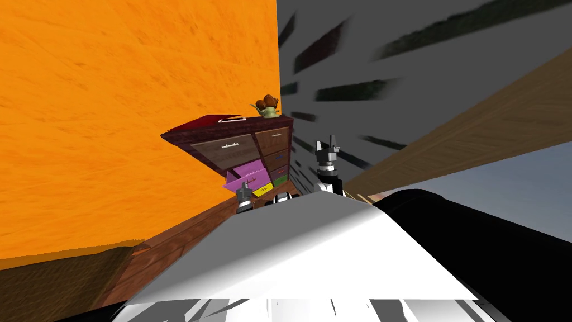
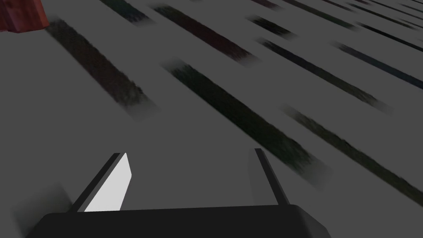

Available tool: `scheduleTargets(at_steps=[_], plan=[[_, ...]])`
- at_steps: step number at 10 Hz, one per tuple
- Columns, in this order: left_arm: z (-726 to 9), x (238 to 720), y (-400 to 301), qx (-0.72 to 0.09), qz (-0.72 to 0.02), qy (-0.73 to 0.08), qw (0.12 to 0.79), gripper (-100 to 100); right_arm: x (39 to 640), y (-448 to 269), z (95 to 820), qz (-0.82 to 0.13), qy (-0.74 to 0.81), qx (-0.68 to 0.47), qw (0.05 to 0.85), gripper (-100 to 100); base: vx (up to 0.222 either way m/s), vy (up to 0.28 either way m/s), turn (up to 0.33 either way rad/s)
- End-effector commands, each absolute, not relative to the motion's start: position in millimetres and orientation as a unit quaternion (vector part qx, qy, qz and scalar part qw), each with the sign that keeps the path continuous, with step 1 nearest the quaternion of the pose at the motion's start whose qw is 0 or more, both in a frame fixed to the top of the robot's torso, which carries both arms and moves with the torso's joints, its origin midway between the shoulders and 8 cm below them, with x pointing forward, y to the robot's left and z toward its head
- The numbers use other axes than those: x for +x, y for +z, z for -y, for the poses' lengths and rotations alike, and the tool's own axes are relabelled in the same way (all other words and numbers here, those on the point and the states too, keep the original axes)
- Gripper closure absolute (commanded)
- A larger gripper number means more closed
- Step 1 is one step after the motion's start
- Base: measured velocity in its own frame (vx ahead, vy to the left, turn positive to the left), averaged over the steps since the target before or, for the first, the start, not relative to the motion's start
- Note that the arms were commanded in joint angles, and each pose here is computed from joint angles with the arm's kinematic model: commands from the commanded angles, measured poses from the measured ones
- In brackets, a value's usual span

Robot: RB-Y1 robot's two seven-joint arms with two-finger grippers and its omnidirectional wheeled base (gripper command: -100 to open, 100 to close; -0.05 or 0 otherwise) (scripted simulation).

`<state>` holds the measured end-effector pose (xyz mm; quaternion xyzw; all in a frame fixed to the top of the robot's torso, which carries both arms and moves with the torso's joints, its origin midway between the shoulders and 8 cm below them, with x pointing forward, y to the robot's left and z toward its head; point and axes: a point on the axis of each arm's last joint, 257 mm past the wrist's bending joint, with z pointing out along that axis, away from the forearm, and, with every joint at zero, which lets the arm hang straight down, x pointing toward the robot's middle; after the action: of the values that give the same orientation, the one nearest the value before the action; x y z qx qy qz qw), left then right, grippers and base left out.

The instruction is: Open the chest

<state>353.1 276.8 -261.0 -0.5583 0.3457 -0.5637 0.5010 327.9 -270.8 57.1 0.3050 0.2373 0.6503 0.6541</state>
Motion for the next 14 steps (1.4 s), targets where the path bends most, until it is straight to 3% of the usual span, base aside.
scheduleTargets(at_steps=[1, 11, 12, 14], plan=[[-280, 347, -251, -0.559, -0.344, -0.562, 0.503, -100, 328, 57, 271, -0.237, 0.650, 0.305, 0.654, 0, 0.018, 0.009, -0.028], [-288, 323, -215, -0.569, -0.345, -0.550, 0.504, -100, 328, 57, 271, -0.237, 0.650, 0.305, 0.654, 0, 0.027, -0.001, -0.021], [-288, 322, -215, -0.570, -0.346, -0.550, 0.503, 0, 328, 57, 271, -0.237, 0.650, 0.305, 0.654, 0, 0.000, 0.000, 0.000], [-288, 322, -218, -0.572, -0.347, -0.548, 0.502, 0, 328, 57, 271, -0.237, 0.650, 0.305, 0.654, 0, 0.000, 0.000, 0.000]])
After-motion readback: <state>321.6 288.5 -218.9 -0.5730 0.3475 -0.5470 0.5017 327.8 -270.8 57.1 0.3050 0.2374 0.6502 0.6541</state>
